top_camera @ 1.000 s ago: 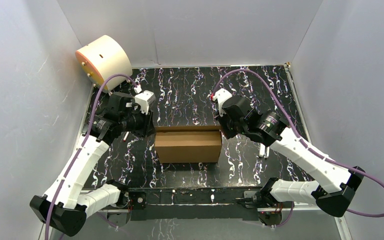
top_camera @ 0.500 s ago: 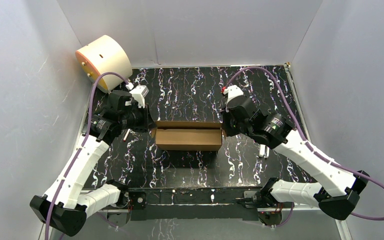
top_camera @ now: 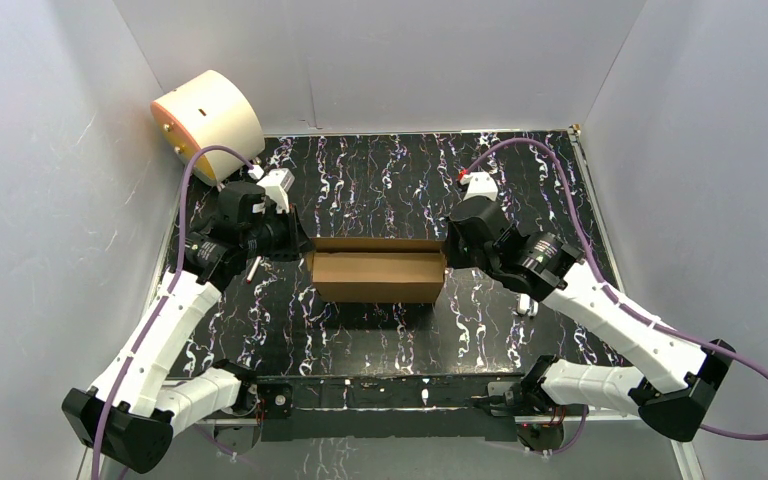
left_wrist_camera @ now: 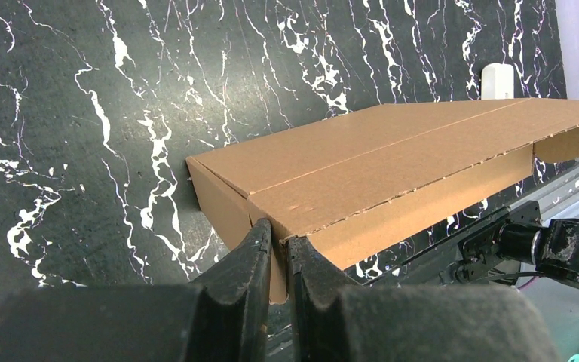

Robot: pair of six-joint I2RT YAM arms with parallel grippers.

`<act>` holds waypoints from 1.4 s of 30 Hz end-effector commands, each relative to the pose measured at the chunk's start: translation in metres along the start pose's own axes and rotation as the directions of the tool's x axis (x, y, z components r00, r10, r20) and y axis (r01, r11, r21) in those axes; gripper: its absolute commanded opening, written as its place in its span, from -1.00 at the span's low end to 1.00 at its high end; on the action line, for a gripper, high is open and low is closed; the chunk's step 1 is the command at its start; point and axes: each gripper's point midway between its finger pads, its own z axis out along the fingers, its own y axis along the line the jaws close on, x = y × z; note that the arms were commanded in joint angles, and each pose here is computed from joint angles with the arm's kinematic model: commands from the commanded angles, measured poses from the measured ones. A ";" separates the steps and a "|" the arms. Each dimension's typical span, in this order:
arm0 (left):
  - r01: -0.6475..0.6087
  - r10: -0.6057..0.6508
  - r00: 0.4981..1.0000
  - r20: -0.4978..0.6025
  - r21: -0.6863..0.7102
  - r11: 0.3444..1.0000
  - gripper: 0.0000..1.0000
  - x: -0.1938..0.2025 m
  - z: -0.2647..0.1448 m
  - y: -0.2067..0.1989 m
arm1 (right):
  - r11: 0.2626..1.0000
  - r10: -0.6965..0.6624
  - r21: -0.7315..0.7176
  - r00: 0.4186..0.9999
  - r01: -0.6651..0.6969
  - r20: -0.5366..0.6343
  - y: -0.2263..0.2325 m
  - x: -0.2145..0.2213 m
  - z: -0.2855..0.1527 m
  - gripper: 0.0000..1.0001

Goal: Fold the paper box

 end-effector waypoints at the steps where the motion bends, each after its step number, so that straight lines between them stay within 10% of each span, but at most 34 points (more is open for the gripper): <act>1: 0.017 -0.017 1.000 0.009 0.038 0.999 -0.83 -0.001 -0.001 -0.008 | 0.997 0.069 -0.024 0.995 -0.068 0.075 0.009 -0.019 0.001 -1.00; 42: 0.088 -0.093 0.994 0.058 0.081 0.993 -0.84 -0.018 -0.004 -0.023 | 0.999 -0.036 -0.031 0.999 0.037 0.027 0.006 0.004 0.018 -1.00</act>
